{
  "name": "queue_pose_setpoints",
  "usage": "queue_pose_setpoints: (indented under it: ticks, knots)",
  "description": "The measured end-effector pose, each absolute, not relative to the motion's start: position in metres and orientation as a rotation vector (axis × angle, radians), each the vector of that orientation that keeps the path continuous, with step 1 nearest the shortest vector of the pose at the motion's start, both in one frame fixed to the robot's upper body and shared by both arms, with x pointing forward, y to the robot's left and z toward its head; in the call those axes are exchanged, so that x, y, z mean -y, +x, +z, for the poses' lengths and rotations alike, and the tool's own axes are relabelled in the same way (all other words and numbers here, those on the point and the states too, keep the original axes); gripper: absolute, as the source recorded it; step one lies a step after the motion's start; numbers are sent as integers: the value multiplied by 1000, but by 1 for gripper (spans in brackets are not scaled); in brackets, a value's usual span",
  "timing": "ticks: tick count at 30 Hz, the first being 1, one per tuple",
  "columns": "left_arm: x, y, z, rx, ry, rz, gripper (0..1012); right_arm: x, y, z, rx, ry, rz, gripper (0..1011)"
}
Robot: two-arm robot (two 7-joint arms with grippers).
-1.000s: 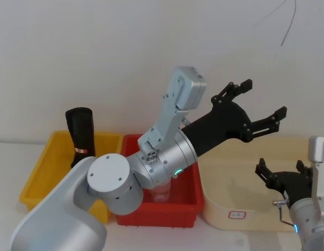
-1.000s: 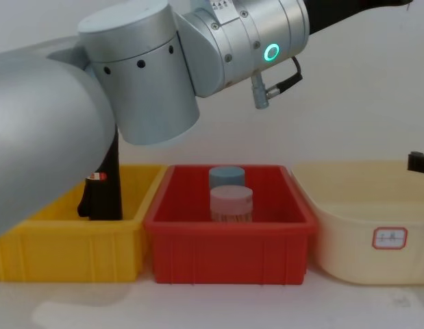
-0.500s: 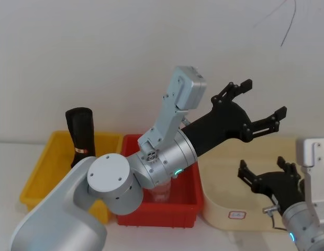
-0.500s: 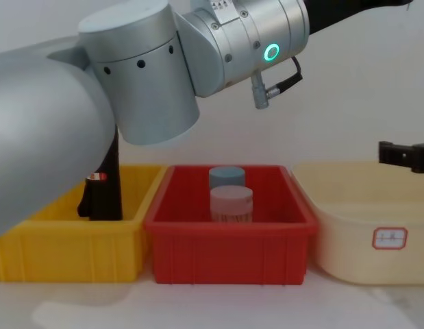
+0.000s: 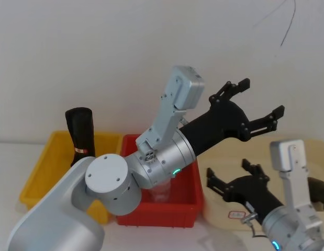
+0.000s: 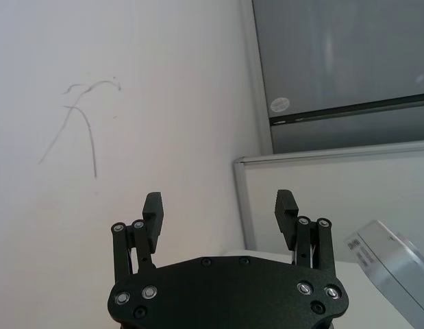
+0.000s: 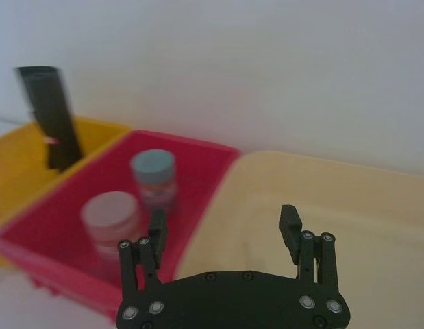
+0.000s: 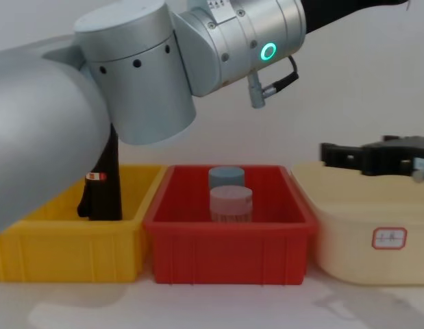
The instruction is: Pick up the garbage bag with the one hand and transfer it to the other hand.
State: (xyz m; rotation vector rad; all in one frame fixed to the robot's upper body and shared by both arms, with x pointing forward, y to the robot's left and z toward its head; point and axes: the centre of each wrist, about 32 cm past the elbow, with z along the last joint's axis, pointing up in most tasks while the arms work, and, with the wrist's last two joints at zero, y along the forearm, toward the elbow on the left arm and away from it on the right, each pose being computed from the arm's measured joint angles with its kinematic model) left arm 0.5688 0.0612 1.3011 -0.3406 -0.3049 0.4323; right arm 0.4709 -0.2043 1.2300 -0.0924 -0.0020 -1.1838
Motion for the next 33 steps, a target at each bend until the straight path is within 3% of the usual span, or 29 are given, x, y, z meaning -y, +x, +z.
queue_pose_setpoints:
  ticks: [11, 33]
  knots:
    - [-78, 560, 1301, 339, -329, 523, 1001, 181, 483, 1232, -30, -96, -1034, 1001]
    - [-146, 526, 1301, 417, -260, 837, 1002, 158, 509, 1231, -54, -123, -942, 1001]
